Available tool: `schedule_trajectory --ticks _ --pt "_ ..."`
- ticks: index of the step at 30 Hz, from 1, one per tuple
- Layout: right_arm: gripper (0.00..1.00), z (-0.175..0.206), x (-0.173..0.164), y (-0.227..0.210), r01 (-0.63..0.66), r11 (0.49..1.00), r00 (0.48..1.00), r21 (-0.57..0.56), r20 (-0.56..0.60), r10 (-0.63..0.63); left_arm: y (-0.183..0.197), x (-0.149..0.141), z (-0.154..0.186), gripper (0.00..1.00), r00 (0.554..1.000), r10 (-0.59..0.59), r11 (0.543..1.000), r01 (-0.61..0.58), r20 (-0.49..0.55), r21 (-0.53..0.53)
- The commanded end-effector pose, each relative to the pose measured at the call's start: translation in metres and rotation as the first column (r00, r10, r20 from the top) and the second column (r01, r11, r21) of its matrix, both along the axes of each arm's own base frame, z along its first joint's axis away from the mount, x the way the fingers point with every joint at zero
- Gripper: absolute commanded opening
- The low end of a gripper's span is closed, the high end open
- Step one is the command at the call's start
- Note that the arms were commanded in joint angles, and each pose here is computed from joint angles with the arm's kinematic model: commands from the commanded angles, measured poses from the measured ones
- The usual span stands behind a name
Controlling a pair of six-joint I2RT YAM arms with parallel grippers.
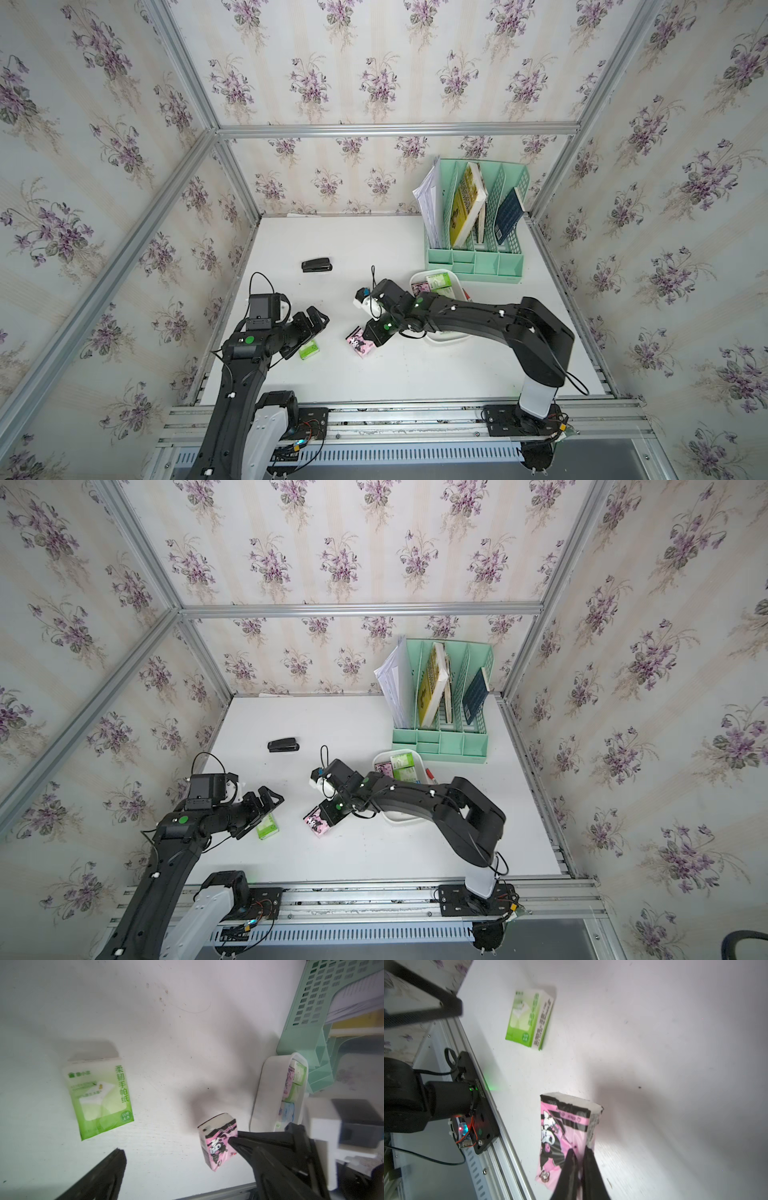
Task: Put the pocket tissues into the storage box
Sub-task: Pick up the pocket tissues from the center of the board, then place the pocket tissues in the storage box.
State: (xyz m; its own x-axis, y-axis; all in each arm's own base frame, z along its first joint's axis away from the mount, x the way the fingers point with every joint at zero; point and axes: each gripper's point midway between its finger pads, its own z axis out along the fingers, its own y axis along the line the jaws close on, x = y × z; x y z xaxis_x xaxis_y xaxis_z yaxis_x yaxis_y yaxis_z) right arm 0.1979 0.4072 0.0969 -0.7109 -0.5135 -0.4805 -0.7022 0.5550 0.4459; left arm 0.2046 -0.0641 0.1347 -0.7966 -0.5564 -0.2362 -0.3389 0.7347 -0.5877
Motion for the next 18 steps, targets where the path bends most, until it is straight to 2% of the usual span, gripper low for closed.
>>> schedule_trajectory --ticks 1,5,9,11,18 --pt "0.00 0.023 0.032 -0.029 0.163 0.985 0.985 0.048 0.057 -0.166 -0.013 0.014 0.011 0.99 0.998 -0.016 1.000 0.017 0.067 -0.015" --pt "0.00 0.046 0.068 -0.094 0.371 0.925 0.921 0.079 0.101 -0.377 -0.033 0.019 0.016 0.99 0.992 -0.096 0.995 0.094 0.082 0.029" --pt "0.00 0.061 0.096 -0.166 0.575 0.811 0.804 0.105 0.112 -0.584 -0.049 0.026 0.015 0.99 0.986 -0.143 0.989 0.138 0.087 0.060" --pt "0.00 0.059 0.101 -0.192 0.630 0.771 0.763 0.087 0.114 -0.636 -0.055 0.028 0.015 0.99 0.983 -0.161 0.985 0.155 0.084 0.073" --pt "0.00 0.027 0.085 -0.208 0.627 0.779 0.778 -0.023 0.080 -0.624 -0.061 0.030 0.015 0.99 0.980 -0.184 0.980 0.176 0.077 0.097"
